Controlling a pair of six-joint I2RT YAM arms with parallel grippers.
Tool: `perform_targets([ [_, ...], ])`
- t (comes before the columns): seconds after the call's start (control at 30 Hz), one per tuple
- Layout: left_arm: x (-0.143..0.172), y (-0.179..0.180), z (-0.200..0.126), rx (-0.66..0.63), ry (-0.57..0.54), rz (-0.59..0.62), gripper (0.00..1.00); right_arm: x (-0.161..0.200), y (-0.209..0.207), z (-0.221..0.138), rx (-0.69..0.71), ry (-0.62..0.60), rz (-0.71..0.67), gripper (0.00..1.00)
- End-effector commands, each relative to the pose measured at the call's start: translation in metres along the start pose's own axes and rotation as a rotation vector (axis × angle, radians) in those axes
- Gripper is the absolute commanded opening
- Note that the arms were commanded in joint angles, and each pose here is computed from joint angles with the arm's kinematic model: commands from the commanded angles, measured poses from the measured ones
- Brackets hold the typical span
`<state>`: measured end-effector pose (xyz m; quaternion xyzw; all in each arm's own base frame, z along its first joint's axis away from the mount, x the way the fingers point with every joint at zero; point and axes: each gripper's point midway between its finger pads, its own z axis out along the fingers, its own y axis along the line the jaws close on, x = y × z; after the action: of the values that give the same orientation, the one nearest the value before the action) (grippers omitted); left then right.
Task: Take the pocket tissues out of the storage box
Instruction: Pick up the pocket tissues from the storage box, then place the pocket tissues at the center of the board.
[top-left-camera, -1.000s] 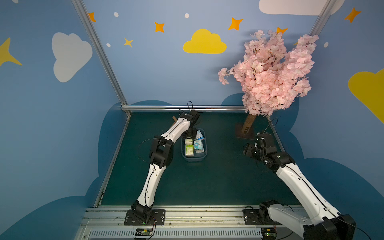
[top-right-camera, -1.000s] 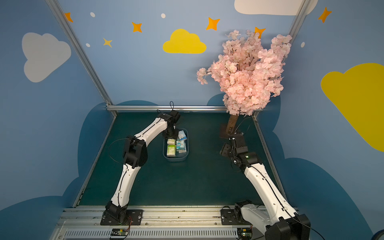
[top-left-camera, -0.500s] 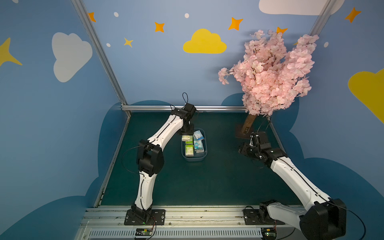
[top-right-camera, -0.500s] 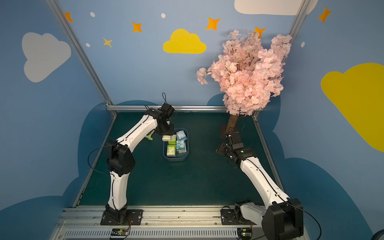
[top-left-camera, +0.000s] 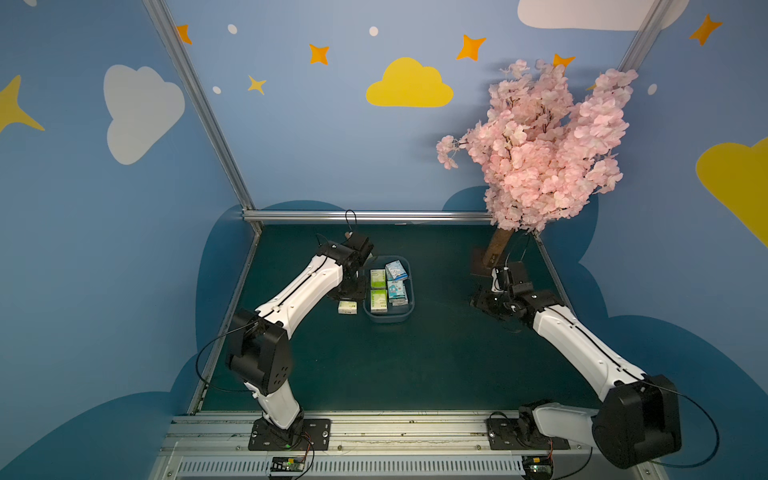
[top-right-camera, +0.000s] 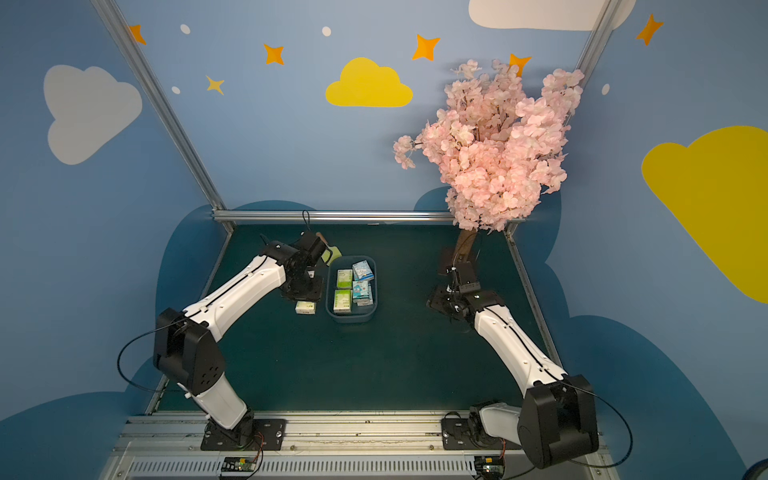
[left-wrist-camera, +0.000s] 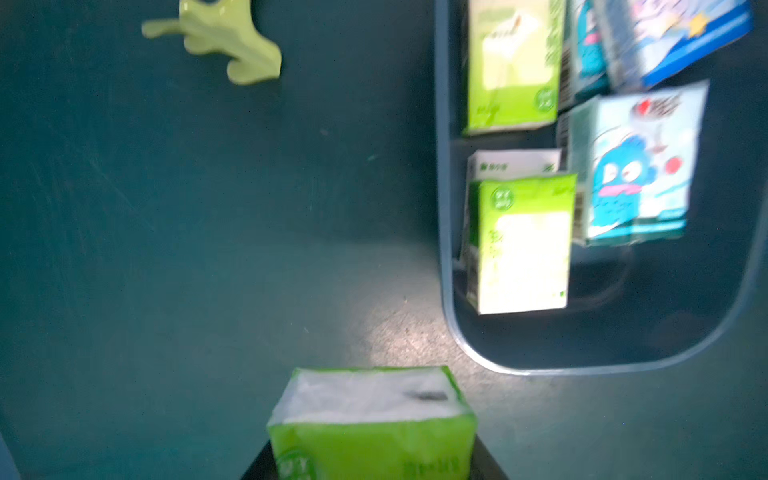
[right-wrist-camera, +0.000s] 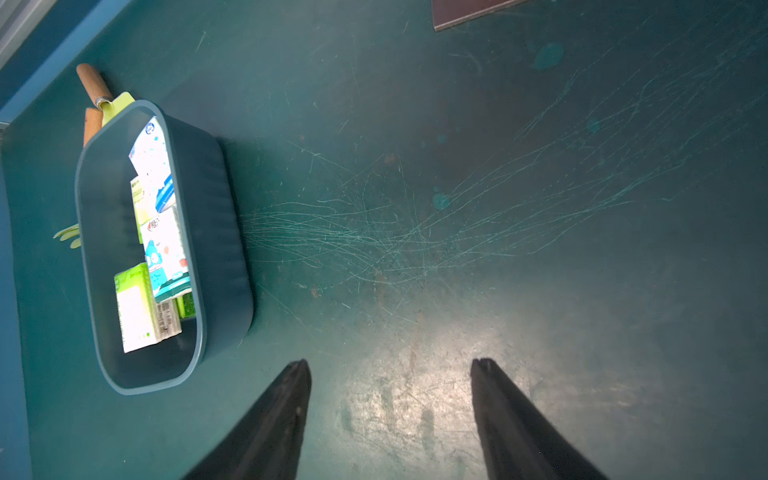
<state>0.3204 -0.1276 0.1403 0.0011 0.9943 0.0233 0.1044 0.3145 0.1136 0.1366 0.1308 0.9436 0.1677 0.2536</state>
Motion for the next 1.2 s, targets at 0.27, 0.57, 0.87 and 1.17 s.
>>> perform_targets([
  [0.27,0.038,0.011,0.041,0.078,0.029,-0.140,0.48,-0.014,0.019,0.001,-0.058,-0.001,-0.009,0.67],
  [0.57,0.054,0.008,0.081,0.084,0.071,-0.114,0.48,-0.009,0.018,0.003,-0.057,0.016,-0.013,0.67],
  [0.87,0.059,0.008,0.104,0.066,0.090,-0.056,0.48,-0.008,0.015,0.003,-0.048,0.018,-0.012,0.67],
  [1.17,0.066,0.008,0.120,0.051,0.124,-0.024,0.52,-0.004,0.009,0.003,-0.032,0.015,-0.002,0.67],
])
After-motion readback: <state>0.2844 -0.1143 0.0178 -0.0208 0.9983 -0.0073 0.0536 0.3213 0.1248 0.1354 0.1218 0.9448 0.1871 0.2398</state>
